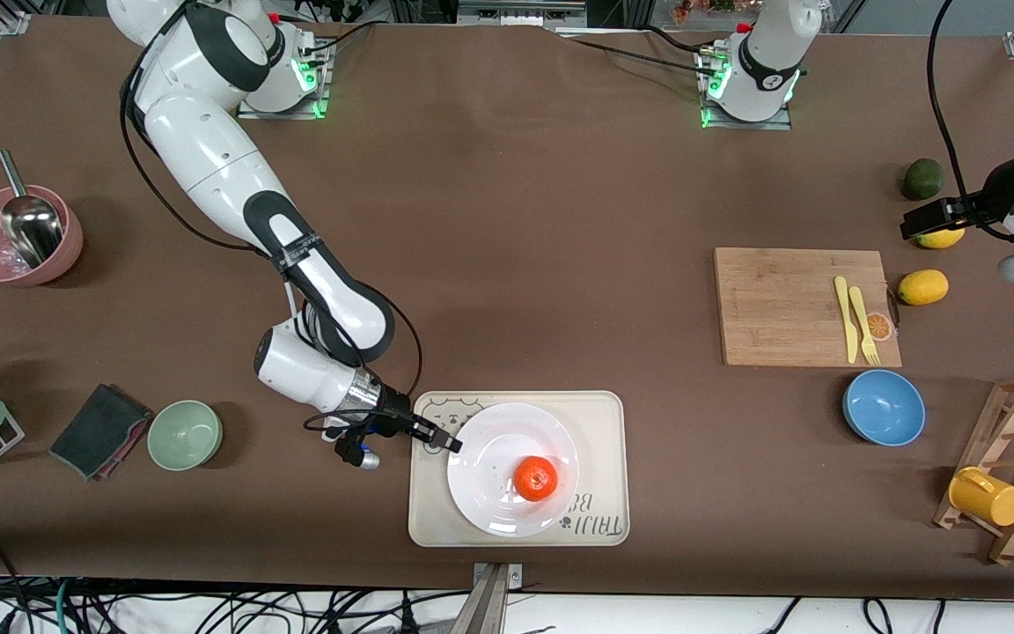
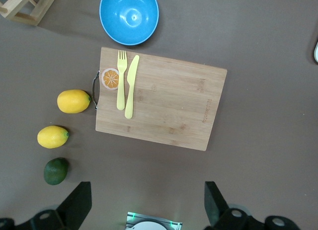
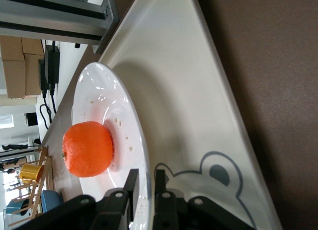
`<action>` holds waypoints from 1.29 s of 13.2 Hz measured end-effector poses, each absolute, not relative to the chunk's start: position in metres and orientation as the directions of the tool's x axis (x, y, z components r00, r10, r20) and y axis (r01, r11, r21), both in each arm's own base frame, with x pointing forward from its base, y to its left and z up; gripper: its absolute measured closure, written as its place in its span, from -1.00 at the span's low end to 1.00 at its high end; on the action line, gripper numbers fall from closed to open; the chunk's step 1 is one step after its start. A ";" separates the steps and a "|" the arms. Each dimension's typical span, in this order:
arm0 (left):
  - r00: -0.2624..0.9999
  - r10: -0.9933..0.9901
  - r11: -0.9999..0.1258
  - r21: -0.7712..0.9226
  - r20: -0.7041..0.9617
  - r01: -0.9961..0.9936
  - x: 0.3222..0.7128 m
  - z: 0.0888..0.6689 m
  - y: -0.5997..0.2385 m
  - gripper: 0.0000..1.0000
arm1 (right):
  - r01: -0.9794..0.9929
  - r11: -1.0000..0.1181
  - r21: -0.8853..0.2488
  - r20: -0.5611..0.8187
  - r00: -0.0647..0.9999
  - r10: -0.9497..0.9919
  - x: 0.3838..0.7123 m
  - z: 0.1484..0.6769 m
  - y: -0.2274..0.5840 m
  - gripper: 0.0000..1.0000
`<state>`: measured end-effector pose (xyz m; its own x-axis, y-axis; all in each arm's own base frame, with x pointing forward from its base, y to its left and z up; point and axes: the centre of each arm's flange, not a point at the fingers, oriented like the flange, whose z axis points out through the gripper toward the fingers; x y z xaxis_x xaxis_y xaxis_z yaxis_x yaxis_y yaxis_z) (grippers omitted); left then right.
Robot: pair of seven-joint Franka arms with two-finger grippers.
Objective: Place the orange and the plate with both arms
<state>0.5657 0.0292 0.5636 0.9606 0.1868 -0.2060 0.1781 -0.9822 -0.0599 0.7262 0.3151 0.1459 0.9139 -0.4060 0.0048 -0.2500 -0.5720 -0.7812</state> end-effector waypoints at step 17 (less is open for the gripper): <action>0.947 0.237 -0.972 -0.062 -0.219 0.228 0.563 0.561 0.059 -1.00 | 0.106 -0.892 -0.439 -0.151 0.970 0.189 0.721 0.366 0.180 -1.00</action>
<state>0.5628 0.0593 0.5611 0.9465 0.2366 -0.2194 0.2285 -0.9716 -0.0621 0.7215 0.1803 0.3664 0.9704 0.1891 -0.1505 0.1059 -0.8924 -0.4386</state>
